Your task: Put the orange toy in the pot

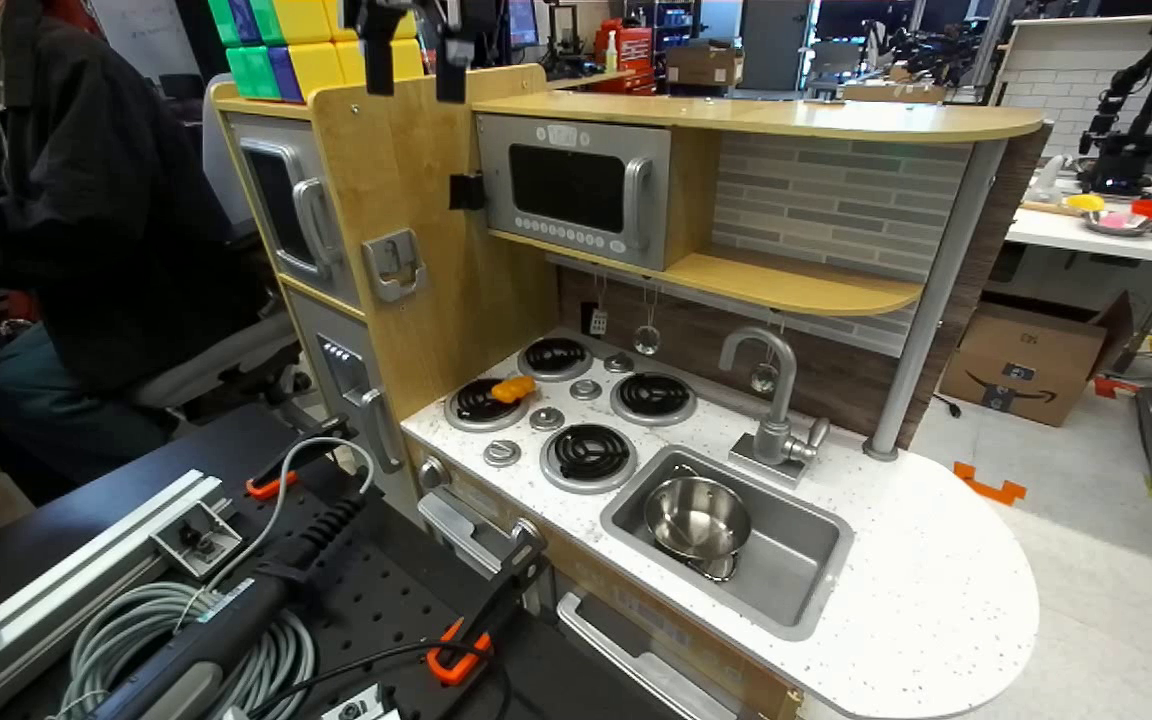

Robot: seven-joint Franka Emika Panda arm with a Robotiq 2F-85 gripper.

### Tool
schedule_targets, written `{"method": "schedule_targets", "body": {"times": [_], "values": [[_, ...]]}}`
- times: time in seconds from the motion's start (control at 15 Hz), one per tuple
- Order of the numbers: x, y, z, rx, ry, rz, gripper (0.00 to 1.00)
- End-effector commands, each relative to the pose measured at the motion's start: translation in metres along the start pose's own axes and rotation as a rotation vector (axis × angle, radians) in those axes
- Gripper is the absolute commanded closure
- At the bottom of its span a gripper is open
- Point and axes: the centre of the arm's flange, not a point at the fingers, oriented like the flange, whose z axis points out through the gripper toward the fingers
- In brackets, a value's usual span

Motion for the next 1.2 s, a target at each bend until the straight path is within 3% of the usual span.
{"method": "schedule_targets", "body": {"times": [0.0, 0.33, 0.6, 0.87, 0.93, 1.13], "values": [[0.058, -0.054, 0.063, -0.043, 0.110, 0.077, 0.00], [0.119, -0.106, 0.172, -0.186, 0.246, 0.116, 0.00], [0.151, -0.125, 0.249, -0.290, 0.216, 0.170, 0.00], [0.175, -0.136, 0.274, -0.295, 0.188, 0.206, 0.00], [0.149, -0.126, 0.276, -0.278, 0.197, 0.177, 0.00], [0.152, -0.126, 0.283, -0.280, 0.193, 0.177, 0.00]]}}
